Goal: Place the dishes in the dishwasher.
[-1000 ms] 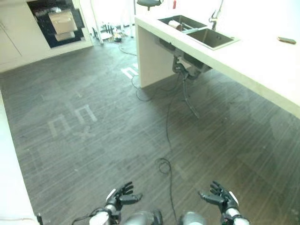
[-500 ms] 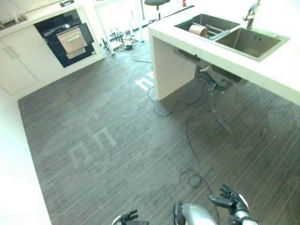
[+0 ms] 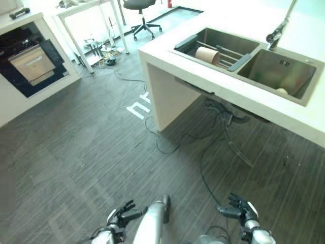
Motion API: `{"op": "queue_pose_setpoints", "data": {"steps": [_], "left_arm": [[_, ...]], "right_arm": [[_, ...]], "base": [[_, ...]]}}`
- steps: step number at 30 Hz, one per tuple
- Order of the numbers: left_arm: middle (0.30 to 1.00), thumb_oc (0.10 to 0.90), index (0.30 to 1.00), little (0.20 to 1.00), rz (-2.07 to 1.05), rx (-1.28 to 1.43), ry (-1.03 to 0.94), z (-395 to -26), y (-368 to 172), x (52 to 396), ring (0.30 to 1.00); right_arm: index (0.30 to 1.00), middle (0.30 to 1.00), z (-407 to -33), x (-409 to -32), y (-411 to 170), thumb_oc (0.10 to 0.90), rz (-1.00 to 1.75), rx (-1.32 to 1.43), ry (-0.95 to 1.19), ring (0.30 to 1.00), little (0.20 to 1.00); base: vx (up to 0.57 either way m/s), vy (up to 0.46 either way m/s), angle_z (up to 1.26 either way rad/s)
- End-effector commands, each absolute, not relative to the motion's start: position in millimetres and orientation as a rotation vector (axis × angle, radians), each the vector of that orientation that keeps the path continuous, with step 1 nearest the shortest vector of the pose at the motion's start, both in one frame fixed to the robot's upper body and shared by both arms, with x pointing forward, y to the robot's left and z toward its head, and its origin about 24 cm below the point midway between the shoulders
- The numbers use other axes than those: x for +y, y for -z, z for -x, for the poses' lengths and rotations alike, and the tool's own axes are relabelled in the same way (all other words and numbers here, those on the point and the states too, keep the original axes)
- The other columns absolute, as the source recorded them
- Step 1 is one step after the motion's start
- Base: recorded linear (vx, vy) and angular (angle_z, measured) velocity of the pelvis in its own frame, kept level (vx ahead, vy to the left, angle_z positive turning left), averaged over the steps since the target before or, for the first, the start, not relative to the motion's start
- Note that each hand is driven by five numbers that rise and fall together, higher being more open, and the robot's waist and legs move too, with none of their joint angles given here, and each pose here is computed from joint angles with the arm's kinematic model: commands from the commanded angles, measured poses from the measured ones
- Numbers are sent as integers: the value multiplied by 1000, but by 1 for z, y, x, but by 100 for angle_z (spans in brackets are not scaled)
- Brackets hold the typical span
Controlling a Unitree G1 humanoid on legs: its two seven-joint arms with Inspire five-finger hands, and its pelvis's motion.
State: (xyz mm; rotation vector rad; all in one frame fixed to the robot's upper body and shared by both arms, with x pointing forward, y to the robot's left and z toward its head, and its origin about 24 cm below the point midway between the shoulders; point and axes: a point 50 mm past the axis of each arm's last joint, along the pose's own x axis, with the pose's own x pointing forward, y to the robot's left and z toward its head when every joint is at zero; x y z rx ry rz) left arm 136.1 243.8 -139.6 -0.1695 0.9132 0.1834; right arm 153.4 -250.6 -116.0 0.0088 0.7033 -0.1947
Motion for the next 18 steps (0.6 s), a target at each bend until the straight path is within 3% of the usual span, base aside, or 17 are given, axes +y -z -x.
{"op": "queue_pose_setpoints", "data": {"steps": [1, 9, 18], "left_arm": [[900, 800, 900, 900, 120, 1191, -90, -66, 165, 221, 900], [900, 800, 900, 900, 43, 1187, -97, -80, 160, 238, 900], [900, 800, 900, 900, 57, 1177, -98, -83, 161, 233, 900]], "right_arm": [[900, 900, -181, -266, 87, 800, 64, 529, 197, 900, 900], [900, 900, -154, -270, 108, 800, 65, 614, 245, 900, 900], [900, 900, -155, -272, 107, 800, 102, 609, 189, 900, 900]], "base": [[320, 190, -52], [408, 290, -18], [272, -157, -17]]}}
